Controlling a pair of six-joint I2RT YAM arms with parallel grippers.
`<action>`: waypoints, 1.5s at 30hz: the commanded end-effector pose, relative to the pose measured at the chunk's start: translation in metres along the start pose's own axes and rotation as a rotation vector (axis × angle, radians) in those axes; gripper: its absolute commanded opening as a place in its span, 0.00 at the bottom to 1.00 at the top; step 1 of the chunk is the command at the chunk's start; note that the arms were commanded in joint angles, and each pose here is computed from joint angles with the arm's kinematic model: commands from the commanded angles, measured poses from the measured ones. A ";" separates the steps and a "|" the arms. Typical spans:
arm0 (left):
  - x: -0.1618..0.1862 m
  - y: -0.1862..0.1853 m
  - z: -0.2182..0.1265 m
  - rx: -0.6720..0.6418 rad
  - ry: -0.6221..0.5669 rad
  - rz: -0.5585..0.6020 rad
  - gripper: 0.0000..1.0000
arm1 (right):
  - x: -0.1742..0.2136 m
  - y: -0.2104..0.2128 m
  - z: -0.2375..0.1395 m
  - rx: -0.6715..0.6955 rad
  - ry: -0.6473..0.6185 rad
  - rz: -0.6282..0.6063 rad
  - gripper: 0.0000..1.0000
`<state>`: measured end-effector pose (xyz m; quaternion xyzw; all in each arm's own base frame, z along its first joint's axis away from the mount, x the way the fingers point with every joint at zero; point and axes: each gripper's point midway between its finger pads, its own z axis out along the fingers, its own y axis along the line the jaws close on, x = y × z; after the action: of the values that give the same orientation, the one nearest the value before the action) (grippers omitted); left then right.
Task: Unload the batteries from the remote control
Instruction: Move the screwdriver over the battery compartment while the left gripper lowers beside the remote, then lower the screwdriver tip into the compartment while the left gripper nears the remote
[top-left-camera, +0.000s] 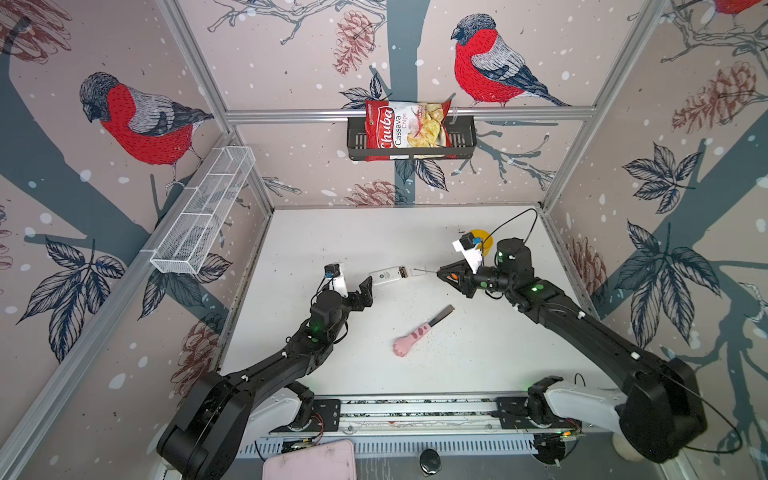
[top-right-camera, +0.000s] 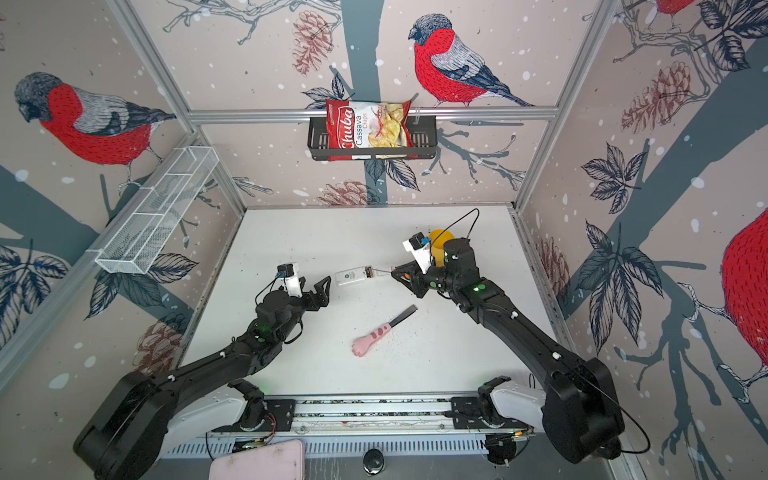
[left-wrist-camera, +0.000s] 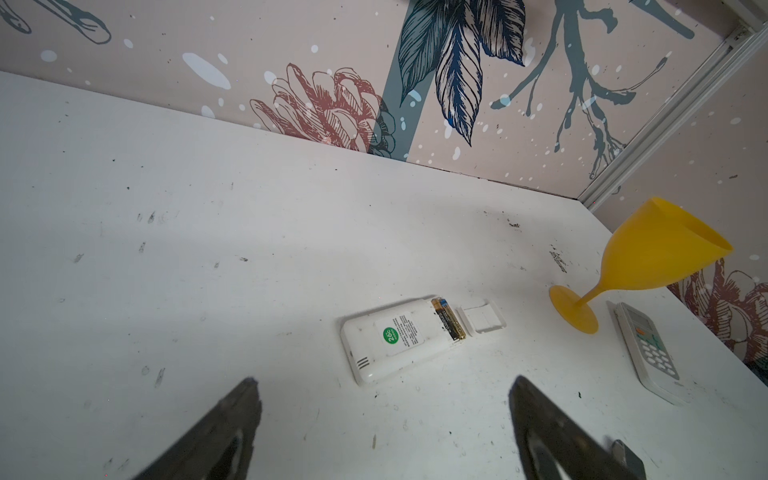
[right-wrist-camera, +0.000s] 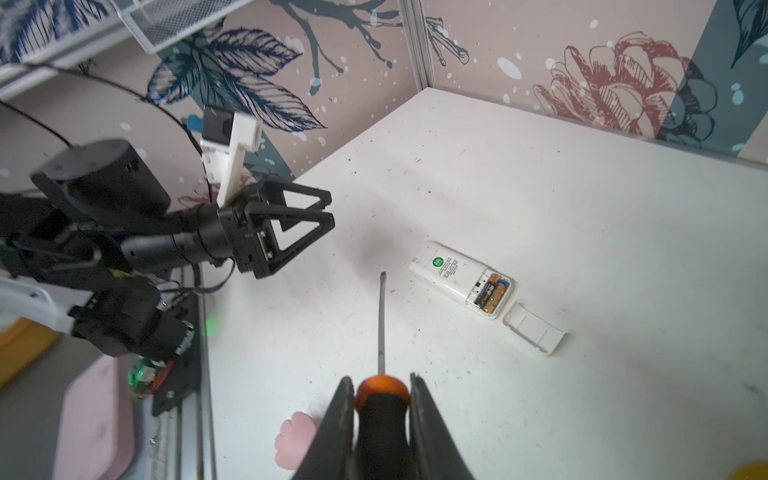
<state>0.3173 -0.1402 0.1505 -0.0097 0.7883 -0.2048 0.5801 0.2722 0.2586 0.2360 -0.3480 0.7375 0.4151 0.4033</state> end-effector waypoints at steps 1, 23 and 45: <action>-0.009 -0.004 0.000 0.018 -0.036 -0.020 0.92 | -0.010 0.011 -0.005 -0.127 -0.017 0.094 0.00; 0.024 -0.015 0.016 0.052 0.066 -0.048 0.86 | 0.030 -0.068 0.047 0.092 0.256 -0.009 0.02; 0.052 -0.028 0.050 0.068 0.154 -0.112 0.81 | 0.061 -0.133 0.101 0.242 0.459 -0.138 0.00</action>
<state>0.3331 -0.1937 0.0897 -0.0105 0.8339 -0.2588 0.4873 0.3857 0.2798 0.1045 -0.4188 0.8359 0.2136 0.2831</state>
